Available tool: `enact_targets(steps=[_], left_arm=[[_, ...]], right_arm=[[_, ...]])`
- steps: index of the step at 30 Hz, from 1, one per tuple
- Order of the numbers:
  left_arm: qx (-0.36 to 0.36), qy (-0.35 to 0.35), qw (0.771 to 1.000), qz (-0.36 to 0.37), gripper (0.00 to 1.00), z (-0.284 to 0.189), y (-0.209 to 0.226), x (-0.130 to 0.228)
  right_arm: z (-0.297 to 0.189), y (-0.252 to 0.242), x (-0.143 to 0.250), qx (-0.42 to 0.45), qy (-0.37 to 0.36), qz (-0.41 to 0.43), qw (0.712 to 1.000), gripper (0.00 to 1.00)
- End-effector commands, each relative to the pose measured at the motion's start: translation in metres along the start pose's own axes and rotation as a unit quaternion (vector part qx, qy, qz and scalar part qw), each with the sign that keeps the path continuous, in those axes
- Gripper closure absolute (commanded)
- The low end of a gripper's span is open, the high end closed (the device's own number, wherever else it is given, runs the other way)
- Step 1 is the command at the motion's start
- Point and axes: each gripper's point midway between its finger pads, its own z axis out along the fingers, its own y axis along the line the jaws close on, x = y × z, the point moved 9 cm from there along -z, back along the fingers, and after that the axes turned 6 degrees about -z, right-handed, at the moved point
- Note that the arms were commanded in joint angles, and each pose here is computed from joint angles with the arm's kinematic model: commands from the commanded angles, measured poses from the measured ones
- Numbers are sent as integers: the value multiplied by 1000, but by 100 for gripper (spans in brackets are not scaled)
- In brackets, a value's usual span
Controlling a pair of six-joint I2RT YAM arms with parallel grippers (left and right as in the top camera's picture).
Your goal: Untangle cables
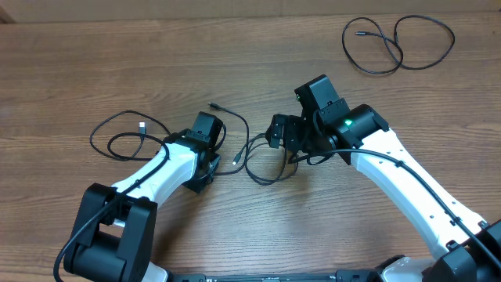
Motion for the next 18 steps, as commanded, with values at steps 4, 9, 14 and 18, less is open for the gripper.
enact_targets(steps=[4,9,14,18], left_arm=[[-23,16,999,29,96,16,1,3],[-8,15,997,72,96,-9,-15,-1],[24,6,996,80,96,-55,-37,-8],[96,-10,987,128,96,-102,-58,-14]], right_arm=[[3,-3,0,5,0,4,1000,0],[3,-3,0,5,0,4,1000,0],[3,-3,-1,4,-2,4,1000,0],[3,-3,-1,4,-1,4,1000,0]])
